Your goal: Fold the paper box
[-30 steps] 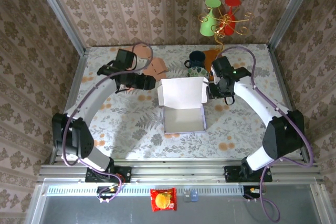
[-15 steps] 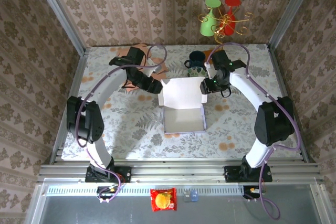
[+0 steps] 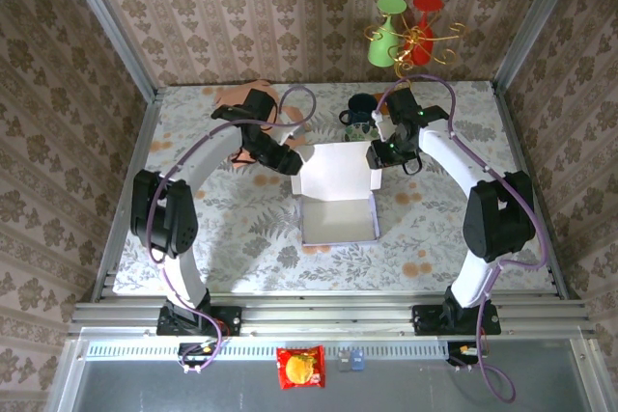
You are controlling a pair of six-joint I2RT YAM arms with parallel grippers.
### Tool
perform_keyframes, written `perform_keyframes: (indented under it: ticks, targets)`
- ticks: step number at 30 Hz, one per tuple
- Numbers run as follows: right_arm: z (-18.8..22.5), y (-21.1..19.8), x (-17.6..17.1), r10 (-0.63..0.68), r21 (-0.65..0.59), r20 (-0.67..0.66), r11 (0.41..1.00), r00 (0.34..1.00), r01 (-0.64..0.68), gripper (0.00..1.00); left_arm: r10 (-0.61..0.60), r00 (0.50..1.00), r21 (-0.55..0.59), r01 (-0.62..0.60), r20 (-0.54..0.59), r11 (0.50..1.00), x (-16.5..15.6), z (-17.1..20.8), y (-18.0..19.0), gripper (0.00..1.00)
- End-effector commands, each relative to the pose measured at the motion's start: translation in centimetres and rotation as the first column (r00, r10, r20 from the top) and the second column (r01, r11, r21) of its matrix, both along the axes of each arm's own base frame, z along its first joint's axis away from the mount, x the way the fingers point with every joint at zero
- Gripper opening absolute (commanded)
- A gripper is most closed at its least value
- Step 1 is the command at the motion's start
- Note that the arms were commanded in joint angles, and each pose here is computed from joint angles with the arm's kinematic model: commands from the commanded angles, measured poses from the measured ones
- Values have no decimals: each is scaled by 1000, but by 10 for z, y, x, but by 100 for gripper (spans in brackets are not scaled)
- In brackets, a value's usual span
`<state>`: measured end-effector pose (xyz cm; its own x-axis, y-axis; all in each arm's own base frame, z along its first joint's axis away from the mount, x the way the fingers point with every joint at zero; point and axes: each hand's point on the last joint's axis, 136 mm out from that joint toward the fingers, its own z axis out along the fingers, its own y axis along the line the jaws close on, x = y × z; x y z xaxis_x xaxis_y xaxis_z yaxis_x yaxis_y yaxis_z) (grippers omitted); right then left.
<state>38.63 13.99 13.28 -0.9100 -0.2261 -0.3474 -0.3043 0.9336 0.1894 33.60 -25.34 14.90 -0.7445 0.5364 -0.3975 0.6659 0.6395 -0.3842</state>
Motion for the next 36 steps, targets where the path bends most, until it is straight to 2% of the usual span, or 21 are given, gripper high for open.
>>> perform_keyframes:
  ticks: [1,7,23,25,28,36]
  targets:
    - [4,2,2,13,13,-10,1000,1000,-12,33,8,1000,2,-8,24,1000,8,7,-1,42]
    - [8,3,4,7,21,5,1000,1000,-7,26,14,1000,0,-14,16,1000,9,4,-2,28]
    - [10,2,1,1,22,10,1000,1000,-1,11,9,999,28,-10,45,1000,11,0,-20,11]
    - [10,3,1,0,26,14,1000,1000,0,5,32,997,51,-35,66,998,15,1,-18,7]
    - [13,5,1,-3,24,31,1000,1000,2,0,82,991,67,-89,103,994,21,3,-15,6]
    - [27,17,-1,-28,19,94,999,995,26,0,206,961,45,-217,186,975,30,24,-18,0]
